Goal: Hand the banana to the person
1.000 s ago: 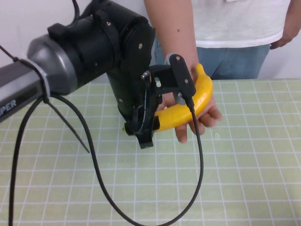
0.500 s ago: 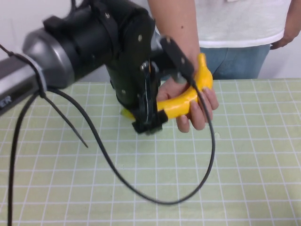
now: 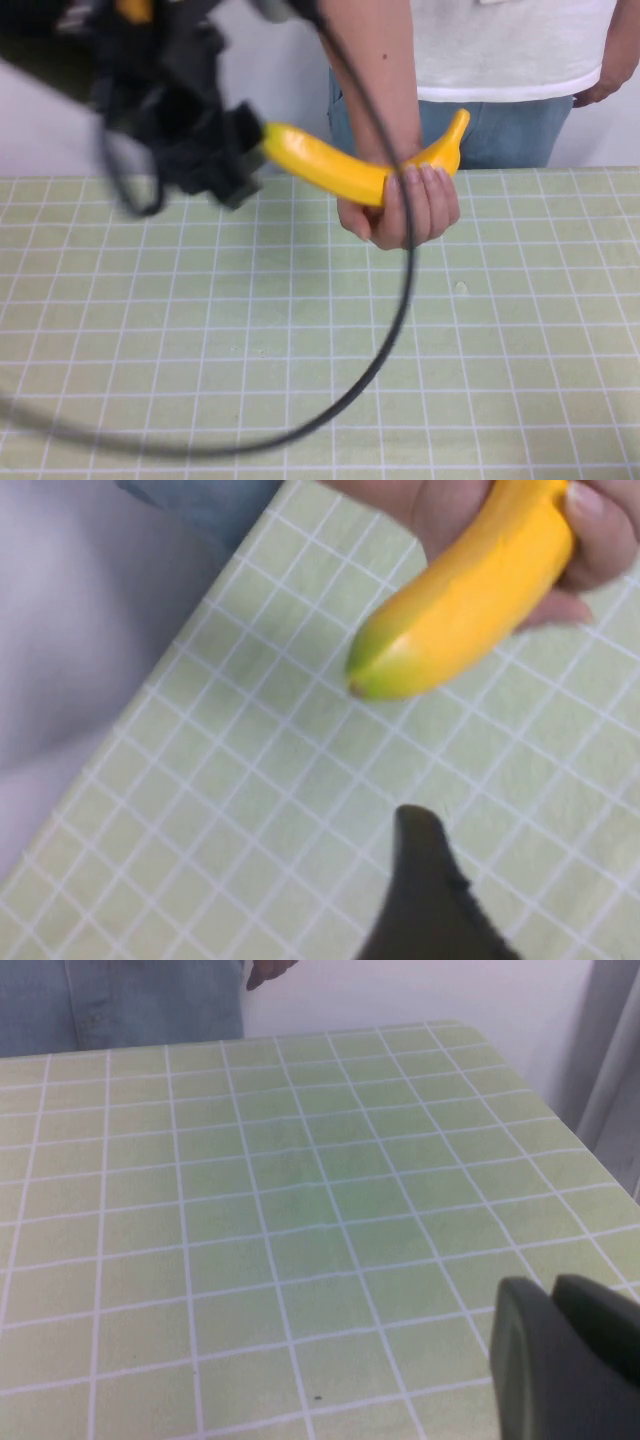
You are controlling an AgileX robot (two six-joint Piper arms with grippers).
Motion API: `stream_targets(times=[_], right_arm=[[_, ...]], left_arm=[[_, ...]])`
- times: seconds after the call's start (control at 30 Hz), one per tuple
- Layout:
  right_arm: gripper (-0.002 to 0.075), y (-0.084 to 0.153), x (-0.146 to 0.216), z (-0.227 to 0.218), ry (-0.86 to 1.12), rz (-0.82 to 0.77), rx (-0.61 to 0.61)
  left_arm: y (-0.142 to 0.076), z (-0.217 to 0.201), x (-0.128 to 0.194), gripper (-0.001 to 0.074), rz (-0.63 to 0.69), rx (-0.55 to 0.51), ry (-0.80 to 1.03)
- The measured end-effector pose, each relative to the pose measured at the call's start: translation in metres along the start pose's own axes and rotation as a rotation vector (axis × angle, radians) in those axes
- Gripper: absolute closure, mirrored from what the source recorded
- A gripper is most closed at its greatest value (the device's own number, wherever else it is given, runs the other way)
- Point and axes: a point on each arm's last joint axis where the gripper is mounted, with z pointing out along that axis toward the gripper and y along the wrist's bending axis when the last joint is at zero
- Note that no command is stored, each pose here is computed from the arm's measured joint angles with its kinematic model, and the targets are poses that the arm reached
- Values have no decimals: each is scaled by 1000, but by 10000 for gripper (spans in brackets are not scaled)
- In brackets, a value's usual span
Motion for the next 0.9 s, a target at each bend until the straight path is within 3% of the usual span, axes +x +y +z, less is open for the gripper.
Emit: stream_targets(times=[0.23,0.5,0.7,0.9], right_arm=[[736,0,0,0,0,0,0],[736,0,0,0,0,0,0],[736,0,0,0,0,0,0],[736,0,0,0,0,0,0]], left_arm=[[-19,-28,58,460,-74,-14,38],[-51,-43,131,697,-168,13,62],[-73,-61,178,734,-231,0,-75],[-82,-76,205,736,-340,-25,-187]])
